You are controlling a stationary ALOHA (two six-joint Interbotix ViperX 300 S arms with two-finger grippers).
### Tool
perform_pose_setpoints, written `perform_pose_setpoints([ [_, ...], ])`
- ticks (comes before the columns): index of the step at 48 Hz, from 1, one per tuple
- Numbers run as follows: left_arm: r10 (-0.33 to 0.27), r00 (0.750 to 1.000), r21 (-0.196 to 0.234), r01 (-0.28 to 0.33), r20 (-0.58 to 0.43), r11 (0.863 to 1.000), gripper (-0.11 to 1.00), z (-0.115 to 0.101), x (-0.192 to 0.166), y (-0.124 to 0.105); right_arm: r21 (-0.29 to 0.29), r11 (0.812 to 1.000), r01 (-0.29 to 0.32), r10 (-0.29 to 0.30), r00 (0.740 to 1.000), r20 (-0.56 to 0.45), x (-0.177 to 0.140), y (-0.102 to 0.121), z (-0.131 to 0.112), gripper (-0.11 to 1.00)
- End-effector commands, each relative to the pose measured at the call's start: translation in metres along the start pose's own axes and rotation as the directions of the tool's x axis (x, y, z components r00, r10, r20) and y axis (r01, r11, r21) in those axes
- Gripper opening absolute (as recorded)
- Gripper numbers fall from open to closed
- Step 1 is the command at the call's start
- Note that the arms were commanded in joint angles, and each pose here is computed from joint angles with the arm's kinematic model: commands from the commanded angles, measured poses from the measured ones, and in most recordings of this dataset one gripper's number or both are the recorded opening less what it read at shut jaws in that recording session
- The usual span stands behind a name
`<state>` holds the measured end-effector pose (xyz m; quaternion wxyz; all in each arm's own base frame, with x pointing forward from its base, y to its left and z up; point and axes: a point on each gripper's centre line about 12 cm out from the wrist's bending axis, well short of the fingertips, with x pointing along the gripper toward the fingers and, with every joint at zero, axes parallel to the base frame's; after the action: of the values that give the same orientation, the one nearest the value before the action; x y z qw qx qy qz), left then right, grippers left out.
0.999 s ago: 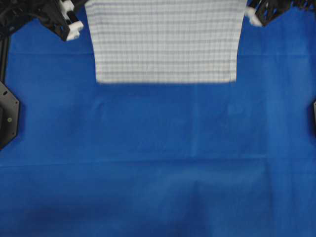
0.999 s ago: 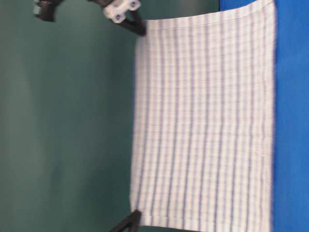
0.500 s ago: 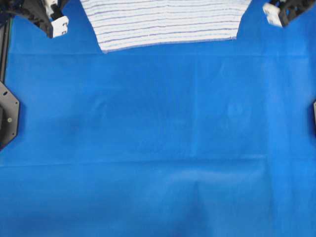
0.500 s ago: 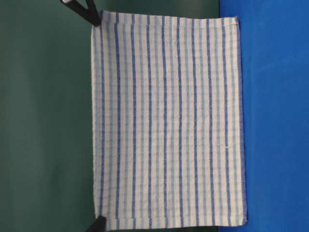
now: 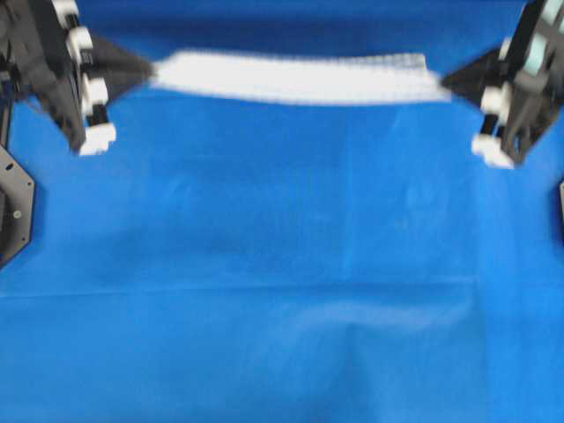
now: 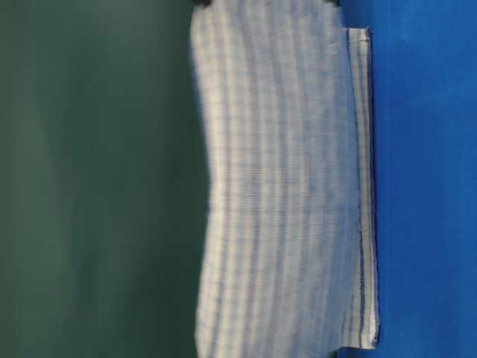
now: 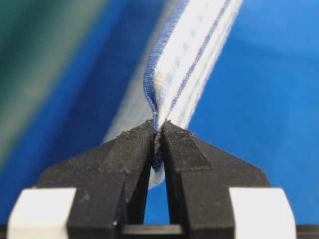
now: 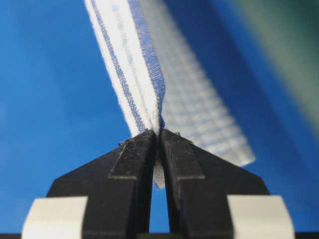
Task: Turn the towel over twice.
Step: 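Swing the corners over and lay the towel flat again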
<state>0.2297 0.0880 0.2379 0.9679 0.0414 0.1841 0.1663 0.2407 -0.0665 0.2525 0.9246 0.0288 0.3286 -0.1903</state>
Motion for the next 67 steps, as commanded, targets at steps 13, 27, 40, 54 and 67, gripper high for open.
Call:
perform_pose_setpoints([
  [13,-0.223,0.962,0.054,0.234,-0.156,0.971,0.04,-0.047,0.008,-0.063,0.030,0.993,-0.110,0.114,0.981,-0.159,0.029,0.043,-0.040,0.08],
  [27,-0.362,0.893,0.118,0.403,-0.267,0.908,0.04,-0.069,0.013,-0.111,0.082,0.971,-0.224,0.237,0.947,-0.216,0.044,0.087,-0.068,0.08],
  [40,-0.418,0.849,0.148,0.482,-0.323,0.864,0.04,-0.078,0.015,-0.137,0.128,0.955,-0.266,0.292,0.914,-0.281,0.044,0.117,-0.087,0.08],
  [54,-0.435,0.833,0.113,0.496,-0.342,0.861,0.04,-0.081,0.015,-0.146,0.143,0.947,-0.288,0.319,0.896,-0.310,0.046,0.137,-0.093,0.08],
  [67,-0.436,0.832,0.087,0.490,-0.342,0.867,0.05,-0.079,0.017,-0.148,0.134,0.953,-0.271,0.301,0.894,-0.332,0.053,0.138,-0.097,0.08],
])
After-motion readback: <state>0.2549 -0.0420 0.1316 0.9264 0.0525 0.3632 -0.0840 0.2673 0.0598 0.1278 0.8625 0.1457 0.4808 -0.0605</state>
